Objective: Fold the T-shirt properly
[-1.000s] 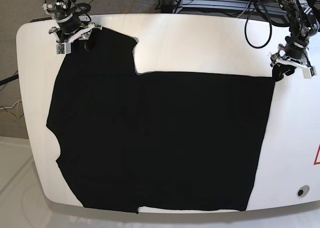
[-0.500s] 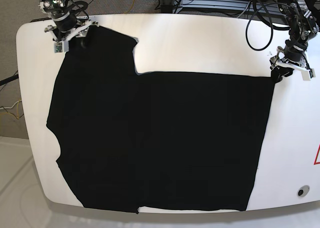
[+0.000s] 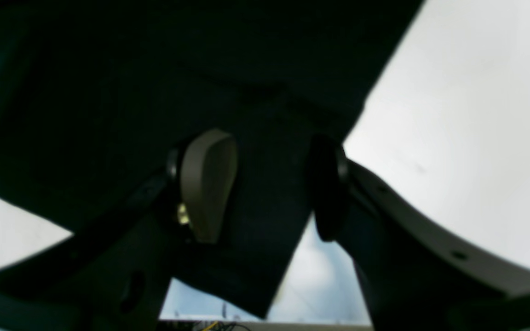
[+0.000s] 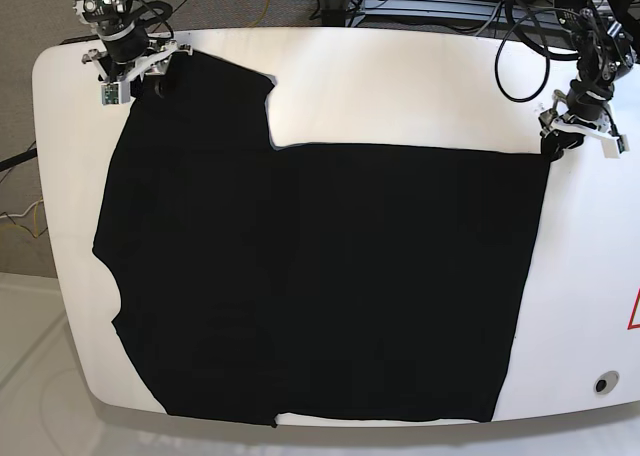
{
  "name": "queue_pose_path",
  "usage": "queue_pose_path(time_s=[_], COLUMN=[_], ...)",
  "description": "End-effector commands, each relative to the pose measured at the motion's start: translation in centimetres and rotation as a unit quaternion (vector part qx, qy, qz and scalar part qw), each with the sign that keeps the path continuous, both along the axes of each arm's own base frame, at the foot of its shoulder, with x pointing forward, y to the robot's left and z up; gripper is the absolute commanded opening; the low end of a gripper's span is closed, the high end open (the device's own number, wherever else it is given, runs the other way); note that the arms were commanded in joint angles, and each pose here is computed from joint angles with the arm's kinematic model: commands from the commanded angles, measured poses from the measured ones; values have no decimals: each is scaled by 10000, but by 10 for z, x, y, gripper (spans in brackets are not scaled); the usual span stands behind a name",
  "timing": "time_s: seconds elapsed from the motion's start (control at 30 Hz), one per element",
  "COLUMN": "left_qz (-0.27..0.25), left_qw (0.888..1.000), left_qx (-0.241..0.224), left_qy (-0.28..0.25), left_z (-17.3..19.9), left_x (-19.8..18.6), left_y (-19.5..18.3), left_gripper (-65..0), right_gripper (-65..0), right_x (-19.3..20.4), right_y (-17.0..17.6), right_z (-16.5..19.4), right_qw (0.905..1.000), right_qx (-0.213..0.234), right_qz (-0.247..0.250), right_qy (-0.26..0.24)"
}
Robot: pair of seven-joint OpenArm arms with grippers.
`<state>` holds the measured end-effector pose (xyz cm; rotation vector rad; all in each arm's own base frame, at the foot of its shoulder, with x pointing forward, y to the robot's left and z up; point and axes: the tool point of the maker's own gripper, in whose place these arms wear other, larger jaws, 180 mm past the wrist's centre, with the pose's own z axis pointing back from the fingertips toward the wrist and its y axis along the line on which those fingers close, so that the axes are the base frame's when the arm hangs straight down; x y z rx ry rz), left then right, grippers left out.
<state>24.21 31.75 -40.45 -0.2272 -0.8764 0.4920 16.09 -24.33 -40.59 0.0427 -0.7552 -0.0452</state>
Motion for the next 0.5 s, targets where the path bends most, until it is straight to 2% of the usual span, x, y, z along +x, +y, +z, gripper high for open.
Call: queue_pose_path(time_s=[0.0,0.47], left_qz=[-25,-26], left_qw=[9999,9998], left_qx=[61,72], left_qy=[-151,-170], left_z=[9,10], left_x=[5,7], left_y=[4,3], left_gripper=[-336,-341], right_gripper=[-356,-350], right_x=[6,9], right_y=[-6,-10], right_z=[12,4], right_qw=[9997,9998], right_qx=[-82,-25], right_qz=[-15,-85], right_qy=[-228,-173])
